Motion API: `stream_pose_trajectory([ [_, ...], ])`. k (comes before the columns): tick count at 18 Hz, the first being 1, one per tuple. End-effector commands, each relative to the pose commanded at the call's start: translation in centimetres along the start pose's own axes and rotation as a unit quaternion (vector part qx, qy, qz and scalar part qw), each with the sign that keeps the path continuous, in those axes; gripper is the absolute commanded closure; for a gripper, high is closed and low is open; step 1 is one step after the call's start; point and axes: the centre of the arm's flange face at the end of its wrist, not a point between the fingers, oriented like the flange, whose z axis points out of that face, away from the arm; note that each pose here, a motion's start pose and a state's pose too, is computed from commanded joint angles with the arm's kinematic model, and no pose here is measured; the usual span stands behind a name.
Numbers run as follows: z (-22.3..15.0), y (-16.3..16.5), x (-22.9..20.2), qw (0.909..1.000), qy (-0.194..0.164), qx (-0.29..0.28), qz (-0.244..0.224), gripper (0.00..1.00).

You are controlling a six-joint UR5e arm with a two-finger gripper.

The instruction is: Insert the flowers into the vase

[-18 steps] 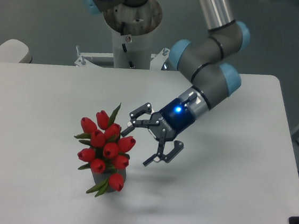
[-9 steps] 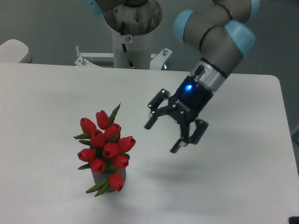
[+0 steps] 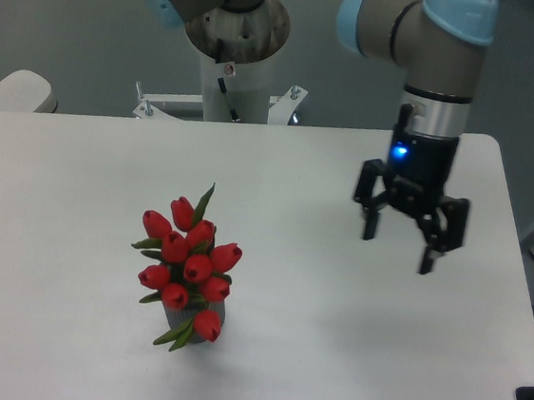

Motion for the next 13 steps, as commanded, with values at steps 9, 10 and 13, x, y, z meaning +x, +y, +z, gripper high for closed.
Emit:
stream_pose_trajectory([
  [9,-0.9,0.2,-2.2,0.9979,0.021,-0.034,0.051,0.0],
  [10,-0.8,0.3,-2.1,0.9979,0.022,-0.034,0.05,0.0],
  [13,-0.5,0.2,-1.9,0.9979,0.025,-0.033,0.05,0.0],
])
